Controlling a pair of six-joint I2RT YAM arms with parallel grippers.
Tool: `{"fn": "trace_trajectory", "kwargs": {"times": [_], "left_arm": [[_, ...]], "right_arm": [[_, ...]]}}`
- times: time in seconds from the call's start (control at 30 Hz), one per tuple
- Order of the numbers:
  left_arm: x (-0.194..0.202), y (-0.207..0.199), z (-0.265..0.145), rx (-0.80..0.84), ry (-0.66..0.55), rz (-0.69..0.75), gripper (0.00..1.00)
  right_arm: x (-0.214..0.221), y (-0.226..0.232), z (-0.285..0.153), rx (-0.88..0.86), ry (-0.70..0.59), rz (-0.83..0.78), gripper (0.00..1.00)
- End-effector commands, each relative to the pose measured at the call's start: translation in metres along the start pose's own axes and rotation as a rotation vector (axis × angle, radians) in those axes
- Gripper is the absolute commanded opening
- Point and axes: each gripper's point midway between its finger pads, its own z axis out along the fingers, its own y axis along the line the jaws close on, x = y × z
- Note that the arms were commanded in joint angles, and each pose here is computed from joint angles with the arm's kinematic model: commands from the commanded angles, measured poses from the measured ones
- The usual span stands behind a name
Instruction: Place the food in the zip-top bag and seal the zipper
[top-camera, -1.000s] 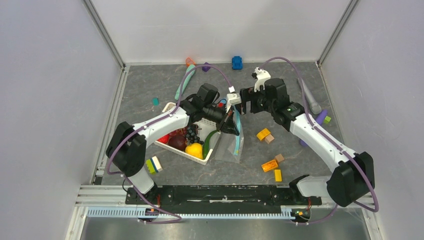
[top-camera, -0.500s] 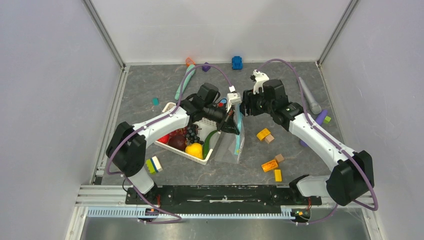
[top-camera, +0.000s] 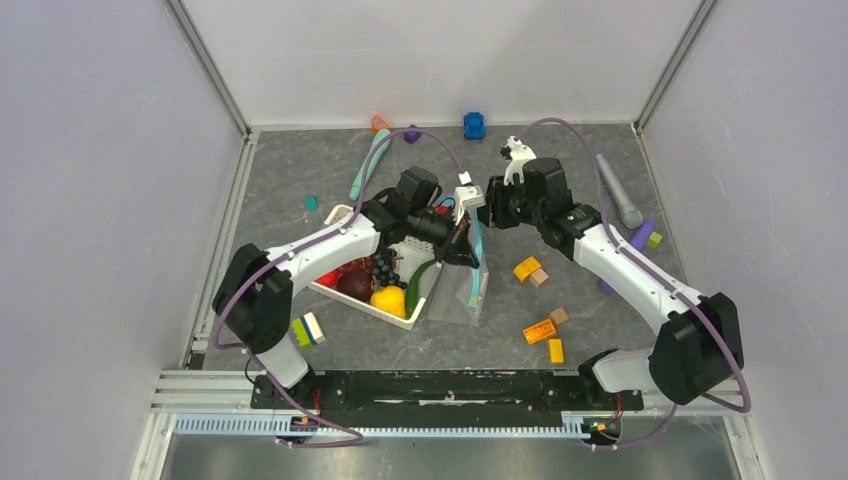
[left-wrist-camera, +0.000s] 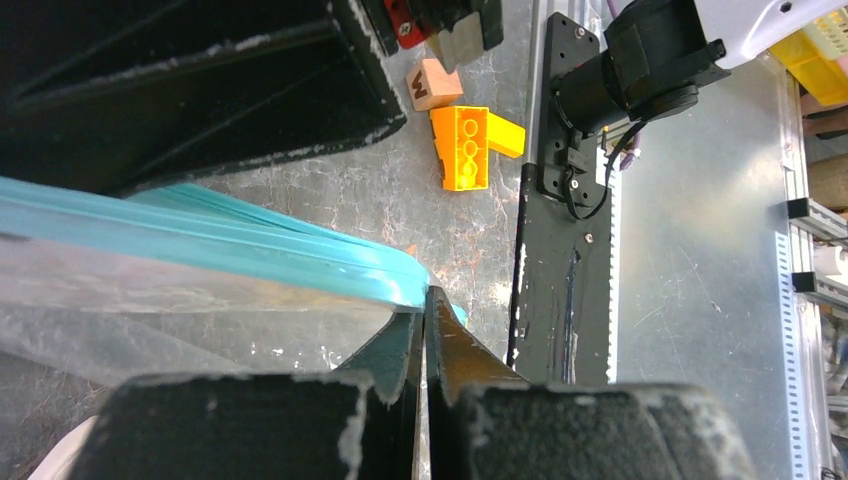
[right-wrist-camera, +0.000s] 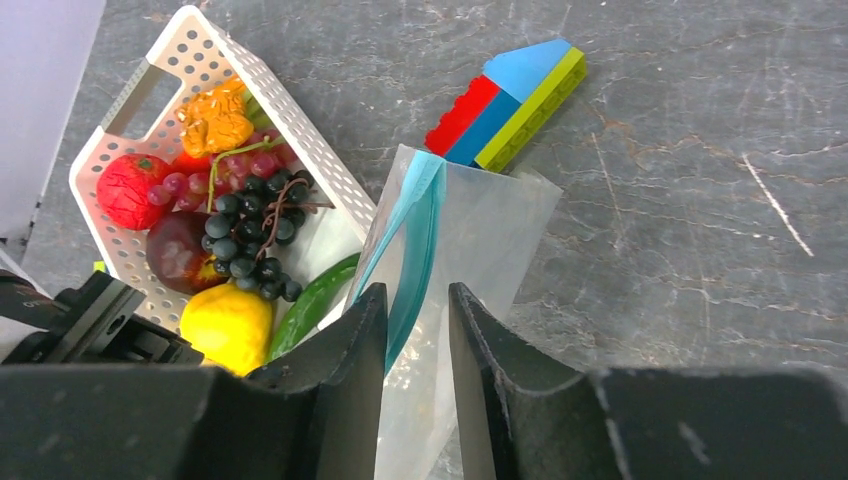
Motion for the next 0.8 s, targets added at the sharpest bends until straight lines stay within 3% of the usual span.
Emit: {"fn": "trace_trajectory", "kwargs": {"times": [0.0,0.13,0.2,0.23,0.3,0.37,0.43,0.47,0.5,0.53,0.77], "left_arm": [[-0.014,0.002,0.001,-0.021,-0.02,0.043,0.02],[-0.014,0.003,0.001,-0.036,-0.02,0.036,0.02],[-0.014,0.005,0.001,-0.049,-0.021,0.033,0.05],[-0.014,0.005,0.0,-0.053,-0.023,0.031,0.09],[-0.017,0.005,0.0,-0.061,-0.034,0.022,0.13],[-0.021,0.007,-0.001,-0.091,-0.065,-0.002,0.29],[-0.026,0.005,-0.003,-0.095,-0.09,-0.002,0.35],[-0.029,0.005,-0.005,-0.102,-0.106,-0.005,0.55],[-0.032,0.006,-0.006,-0.116,-0.119,-0.016,0.95],[-0.035,0.007,-0.007,-0.132,-0.131,-0.025,0.99],[-0.065,0.049,-0.036,-0.468,-0.26,-0.204,1.0]], "right_arm": [[-0.008,0.015,0.006,-0.075,-0.037,0.035,0.35],[-0.007,0.016,0.007,-0.083,-0.035,0.046,0.25],[-0.007,0.016,0.007,-0.086,-0.04,0.044,0.04],[-0.008,0.016,0.006,-0.084,-0.045,0.042,0.0],[-0.011,0.016,0.003,-0.084,-0.065,0.028,0.0],[-0.016,0.016,-0.001,-0.081,-0.092,0.013,0.0],[-0.019,0.015,-0.005,-0.071,-0.11,0.0,0.0],[-0.021,0.015,-0.007,-0.068,-0.12,-0.011,0.0],[-0.022,0.015,-0.009,-0.067,-0.126,-0.018,0.0],[-0.023,0.015,-0.011,-0.065,-0.133,-0.025,0.0],[-0.027,0.015,-0.022,-0.057,-0.187,-0.057,0.0]]}}
